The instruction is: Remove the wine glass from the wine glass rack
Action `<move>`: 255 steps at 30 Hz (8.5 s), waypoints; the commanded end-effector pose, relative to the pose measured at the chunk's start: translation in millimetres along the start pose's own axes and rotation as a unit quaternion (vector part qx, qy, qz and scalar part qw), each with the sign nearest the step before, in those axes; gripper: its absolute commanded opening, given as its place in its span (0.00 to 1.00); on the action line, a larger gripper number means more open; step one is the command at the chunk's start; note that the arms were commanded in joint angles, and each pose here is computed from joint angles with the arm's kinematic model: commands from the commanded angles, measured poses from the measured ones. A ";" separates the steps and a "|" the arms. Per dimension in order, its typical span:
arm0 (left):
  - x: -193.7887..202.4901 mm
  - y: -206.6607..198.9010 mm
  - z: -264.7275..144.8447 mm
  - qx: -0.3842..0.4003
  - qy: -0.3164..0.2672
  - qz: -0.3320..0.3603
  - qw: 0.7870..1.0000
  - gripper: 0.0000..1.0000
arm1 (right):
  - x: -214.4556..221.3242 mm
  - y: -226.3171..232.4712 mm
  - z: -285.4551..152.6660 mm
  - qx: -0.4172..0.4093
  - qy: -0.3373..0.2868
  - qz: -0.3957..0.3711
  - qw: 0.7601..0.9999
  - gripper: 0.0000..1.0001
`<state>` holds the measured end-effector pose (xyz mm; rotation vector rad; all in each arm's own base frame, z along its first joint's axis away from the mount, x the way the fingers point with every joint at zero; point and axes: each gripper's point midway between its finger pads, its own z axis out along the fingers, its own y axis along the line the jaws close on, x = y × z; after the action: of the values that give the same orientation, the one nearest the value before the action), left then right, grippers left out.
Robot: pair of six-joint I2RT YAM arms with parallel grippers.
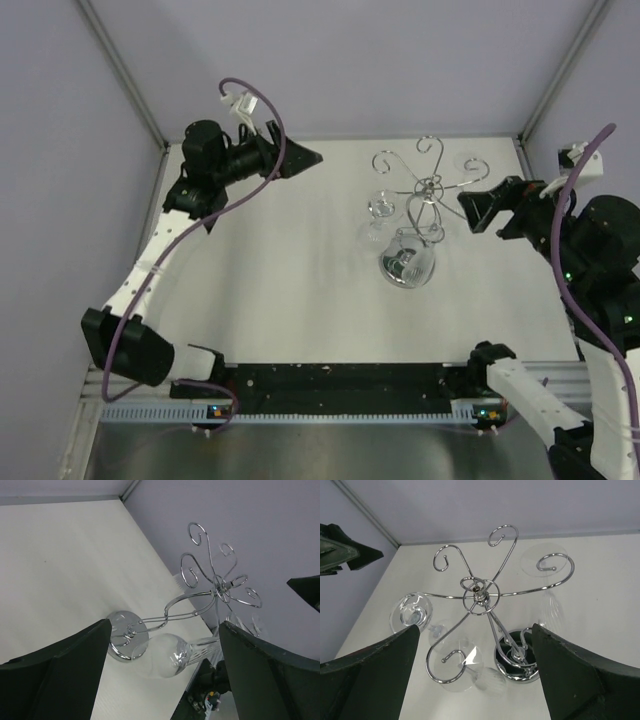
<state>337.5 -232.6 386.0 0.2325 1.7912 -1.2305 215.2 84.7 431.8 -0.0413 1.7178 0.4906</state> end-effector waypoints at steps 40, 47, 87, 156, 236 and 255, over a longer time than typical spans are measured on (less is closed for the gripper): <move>18.4 -45.5 135.2 0.212 0.117 -0.165 0.956 0.75 | 44.2 -46.5 -20.8 0.133 -0.078 0.284 0.946 0.82; 28.4 -45.0 138.5 0.207 0.134 -0.173 0.954 0.71 | 39.1 -46.8 -14.1 0.132 -0.088 0.298 0.941 0.80; 40.8 -49.4 133.6 0.220 0.162 -0.179 0.945 0.06 | 47.3 -55.8 12.0 0.140 -0.105 0.345 0.922 0.62; 2.8 -76.9 105.8 0.228 0.130 -0.148 0.954 0.00 | 40.9 -39.9 36.9 0.082 -0.116 0.419 0.897 0.00; -19.0 -66.9 -14.6 0.160 0.040 -0.131 0.978 0.00 | 31.9 70.3 98.3 -0.048 -0.034 0.364 0.930 0.00; -2.9 -42.7 -13.6 0.136 0.043 -0.143 0.980 0.17 | 41.4 64.6 101.4 -0.034 -0.032 0.359 0.932 0.00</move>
<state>349.3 -229.9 360.8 -0.0939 1.9394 -1.6173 290.0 168.2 349.6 0.6825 1.7292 0.9305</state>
